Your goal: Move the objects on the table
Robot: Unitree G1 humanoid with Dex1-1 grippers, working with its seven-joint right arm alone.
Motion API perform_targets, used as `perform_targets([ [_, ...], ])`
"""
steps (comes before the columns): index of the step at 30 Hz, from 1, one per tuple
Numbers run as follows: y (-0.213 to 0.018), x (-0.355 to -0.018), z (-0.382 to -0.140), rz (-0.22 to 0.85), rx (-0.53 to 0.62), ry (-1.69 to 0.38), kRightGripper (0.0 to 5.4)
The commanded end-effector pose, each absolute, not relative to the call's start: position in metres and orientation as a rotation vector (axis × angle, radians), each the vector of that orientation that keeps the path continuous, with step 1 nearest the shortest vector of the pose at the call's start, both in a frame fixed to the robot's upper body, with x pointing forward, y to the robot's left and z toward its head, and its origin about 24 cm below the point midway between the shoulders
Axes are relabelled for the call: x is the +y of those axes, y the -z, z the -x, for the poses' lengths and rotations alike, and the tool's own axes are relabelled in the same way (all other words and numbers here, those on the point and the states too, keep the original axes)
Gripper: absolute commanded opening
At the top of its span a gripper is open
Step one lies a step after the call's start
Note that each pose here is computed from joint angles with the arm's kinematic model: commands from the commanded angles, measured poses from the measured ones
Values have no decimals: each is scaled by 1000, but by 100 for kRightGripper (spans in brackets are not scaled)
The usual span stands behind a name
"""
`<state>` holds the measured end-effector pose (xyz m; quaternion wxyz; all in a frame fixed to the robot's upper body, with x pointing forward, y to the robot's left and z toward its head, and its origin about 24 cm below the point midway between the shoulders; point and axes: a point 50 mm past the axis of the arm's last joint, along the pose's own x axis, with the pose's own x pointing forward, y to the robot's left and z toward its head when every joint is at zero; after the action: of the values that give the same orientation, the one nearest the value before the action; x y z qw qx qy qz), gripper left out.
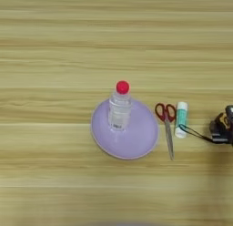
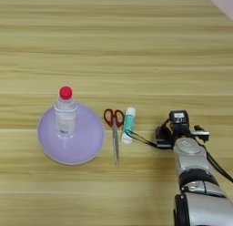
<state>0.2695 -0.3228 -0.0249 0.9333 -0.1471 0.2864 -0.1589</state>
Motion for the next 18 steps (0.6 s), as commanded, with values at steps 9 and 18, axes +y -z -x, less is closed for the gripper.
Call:
perform_targets([
  [9,-44,-299,-306,300,152,247,538],
  [18,-36,-258,-304,259,149,58,538],
])
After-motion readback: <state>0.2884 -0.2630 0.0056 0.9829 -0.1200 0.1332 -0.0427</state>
